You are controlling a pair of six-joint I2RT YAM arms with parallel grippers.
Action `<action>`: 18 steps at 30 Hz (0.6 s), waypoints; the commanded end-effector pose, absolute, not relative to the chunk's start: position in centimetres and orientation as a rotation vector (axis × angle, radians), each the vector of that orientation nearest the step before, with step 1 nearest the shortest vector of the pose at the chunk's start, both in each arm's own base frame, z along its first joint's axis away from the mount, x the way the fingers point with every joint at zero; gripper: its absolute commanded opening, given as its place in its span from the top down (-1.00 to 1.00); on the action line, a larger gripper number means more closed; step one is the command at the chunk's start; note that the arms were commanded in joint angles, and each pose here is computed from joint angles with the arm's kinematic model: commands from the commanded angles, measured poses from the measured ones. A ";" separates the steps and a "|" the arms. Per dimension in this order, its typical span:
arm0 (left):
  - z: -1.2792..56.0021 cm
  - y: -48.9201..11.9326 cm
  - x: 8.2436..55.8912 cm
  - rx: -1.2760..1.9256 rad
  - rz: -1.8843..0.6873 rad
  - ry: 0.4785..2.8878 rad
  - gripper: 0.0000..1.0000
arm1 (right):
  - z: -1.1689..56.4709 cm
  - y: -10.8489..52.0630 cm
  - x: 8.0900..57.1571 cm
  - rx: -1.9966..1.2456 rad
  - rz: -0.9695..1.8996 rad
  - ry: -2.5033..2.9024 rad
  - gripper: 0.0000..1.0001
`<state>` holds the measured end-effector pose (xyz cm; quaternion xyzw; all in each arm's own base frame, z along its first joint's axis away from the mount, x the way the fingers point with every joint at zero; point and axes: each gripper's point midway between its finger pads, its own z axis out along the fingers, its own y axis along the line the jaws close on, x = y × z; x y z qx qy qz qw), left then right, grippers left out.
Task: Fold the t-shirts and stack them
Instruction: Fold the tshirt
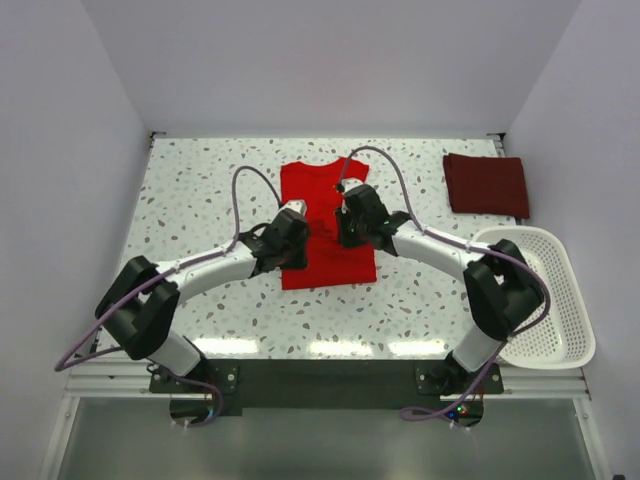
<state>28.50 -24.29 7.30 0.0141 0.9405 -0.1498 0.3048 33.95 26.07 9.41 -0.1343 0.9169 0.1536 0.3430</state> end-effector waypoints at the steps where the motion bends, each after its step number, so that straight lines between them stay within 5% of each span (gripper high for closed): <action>1: 5.3 -25.2 28.5 0.020 -0.429 2.500 0.48 | 7.8 28.0 34.6 -0.331 0.478 2.368 0.70; 10: 0.7 -23.2 25.1 0.042 -0.308 2.661 0.49 | 4.0 28.6 36.2 -0.362 0.417 2.419 0.67; 18: -0.6 -21.1 22.6 0.057 -0.247 2.733 0.49 | 5.0 27.4 42.5 -0.307 0.319 2.352 0.62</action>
